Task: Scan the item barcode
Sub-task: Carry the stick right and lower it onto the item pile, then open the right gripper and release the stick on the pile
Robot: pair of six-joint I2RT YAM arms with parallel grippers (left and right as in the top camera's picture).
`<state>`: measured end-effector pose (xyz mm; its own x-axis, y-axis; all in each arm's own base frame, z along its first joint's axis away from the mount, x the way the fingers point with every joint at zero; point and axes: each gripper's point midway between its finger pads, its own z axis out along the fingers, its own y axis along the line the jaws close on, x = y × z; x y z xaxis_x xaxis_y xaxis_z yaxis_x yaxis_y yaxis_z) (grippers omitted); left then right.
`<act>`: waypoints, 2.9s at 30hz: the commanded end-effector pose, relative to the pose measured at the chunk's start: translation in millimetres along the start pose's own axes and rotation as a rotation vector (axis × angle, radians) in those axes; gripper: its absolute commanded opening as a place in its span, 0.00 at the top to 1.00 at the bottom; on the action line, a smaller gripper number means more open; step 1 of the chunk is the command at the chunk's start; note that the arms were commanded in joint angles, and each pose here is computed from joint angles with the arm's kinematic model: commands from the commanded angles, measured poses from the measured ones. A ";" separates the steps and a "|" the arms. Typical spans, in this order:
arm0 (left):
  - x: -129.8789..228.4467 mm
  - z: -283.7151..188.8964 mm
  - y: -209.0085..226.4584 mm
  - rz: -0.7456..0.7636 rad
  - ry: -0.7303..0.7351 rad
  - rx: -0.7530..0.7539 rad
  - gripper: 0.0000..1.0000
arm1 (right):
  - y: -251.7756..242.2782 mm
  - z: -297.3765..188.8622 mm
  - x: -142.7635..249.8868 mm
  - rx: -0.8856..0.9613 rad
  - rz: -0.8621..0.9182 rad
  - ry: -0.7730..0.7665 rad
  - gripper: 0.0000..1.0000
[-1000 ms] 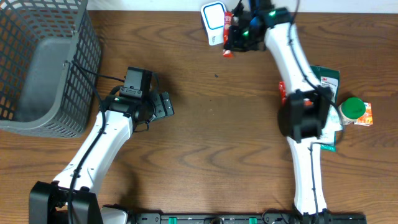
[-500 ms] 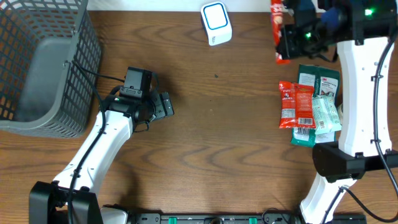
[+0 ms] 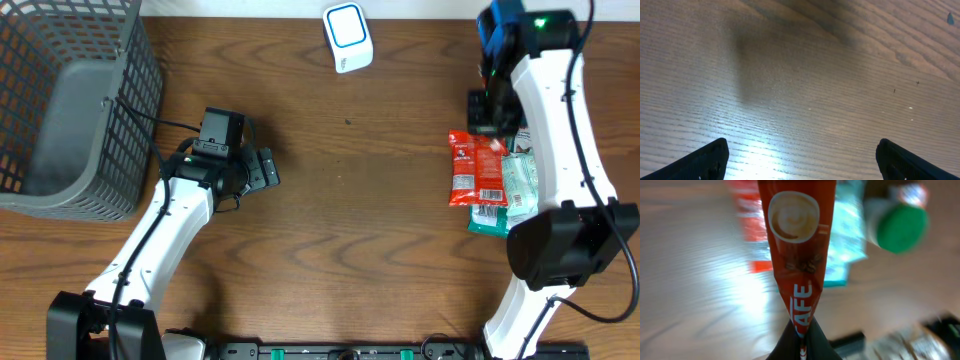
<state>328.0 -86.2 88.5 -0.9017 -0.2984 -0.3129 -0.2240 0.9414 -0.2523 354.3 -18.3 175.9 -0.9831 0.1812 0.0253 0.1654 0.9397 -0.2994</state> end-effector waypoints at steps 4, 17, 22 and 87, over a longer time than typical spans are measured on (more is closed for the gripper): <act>4.0 3.7 4.7 0.004 0.012 -0.018 0.06 | -44.6 61.0 7.2 0.344 0.131 0.031 0.99; 4.0 3.7 4.7 0.004 0.013 -0.018 0.06 | -44.0 110.6 1.4 0.416 0.050 -0.012 0.73; 3.9 3.7 4.7 0.004 0.012 -0.018 0.06 | -32.6 115.3 -1.1 0.348 0.067 -0.016 0.34; 4.0 3.7 4.7 0.004 0.013 -0.018 0.06 | 55.2 108.6 -16.6 -0.157 -0.103 -0.071 0.01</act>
<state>327.9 -86.1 88.5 -0.9018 -0.2984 -0.3126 -0.2241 0.9414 -0.2521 369.0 -3.2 42.2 -0.9967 0.0803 0.0156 0.0769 0.9849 -0.1552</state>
